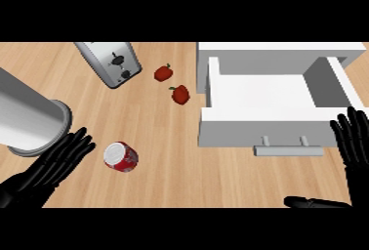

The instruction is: Pick up the can, place it into the drawer and close the drawer

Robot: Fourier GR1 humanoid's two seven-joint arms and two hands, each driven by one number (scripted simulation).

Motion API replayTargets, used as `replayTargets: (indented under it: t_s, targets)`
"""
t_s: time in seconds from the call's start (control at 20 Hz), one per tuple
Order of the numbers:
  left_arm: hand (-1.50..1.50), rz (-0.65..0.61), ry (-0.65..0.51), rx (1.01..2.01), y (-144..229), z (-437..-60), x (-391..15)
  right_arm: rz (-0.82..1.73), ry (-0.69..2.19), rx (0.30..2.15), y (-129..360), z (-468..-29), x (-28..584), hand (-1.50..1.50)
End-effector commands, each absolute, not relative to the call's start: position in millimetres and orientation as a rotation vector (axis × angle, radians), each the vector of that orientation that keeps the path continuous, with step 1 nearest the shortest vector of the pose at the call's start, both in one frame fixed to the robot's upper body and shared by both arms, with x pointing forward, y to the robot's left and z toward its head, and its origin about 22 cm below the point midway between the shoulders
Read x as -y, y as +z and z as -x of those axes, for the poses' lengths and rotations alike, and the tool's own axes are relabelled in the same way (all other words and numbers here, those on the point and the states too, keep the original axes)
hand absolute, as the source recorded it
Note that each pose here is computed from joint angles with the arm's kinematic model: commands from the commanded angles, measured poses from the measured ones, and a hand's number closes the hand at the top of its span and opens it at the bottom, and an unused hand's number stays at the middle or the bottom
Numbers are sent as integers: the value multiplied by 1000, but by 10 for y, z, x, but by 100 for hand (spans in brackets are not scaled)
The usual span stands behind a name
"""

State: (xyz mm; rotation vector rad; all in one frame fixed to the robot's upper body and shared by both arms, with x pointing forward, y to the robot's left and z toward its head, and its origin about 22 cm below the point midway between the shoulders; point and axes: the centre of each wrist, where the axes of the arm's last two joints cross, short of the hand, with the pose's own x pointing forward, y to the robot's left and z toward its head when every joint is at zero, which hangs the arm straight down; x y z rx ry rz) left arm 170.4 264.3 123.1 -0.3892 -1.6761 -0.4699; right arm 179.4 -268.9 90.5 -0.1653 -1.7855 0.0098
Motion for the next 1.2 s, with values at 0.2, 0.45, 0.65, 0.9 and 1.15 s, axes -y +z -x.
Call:
replayTargets:
  t_s: [0.2, 0.45, 0.65, 0.9, 1.15]
  targets:
    - [-150, 327, -436, 1664, 1083, -1943, -2617, 177, 5, 1783, 911, -1663, 2859, -150]
    - [-150, 333, -453, 1646, 979, -2061, -2551, 167, -17, 1804, 898, -1786, 2827, -150]
    - [-150, 356, -432, 1642, 720, -2144, -2658, 190, 26, 1789, 859, -1732, 2956, -150]
    - [-150, 317, -449, 1643, 642, -2051, -2646, 161, 5, 1777, 875, -1691, 2924, -150]
    - [-150, 294, -423, 1618, 354, -2356, -2562, 163, 10, 1785, 703, -1529, 2917, -150]
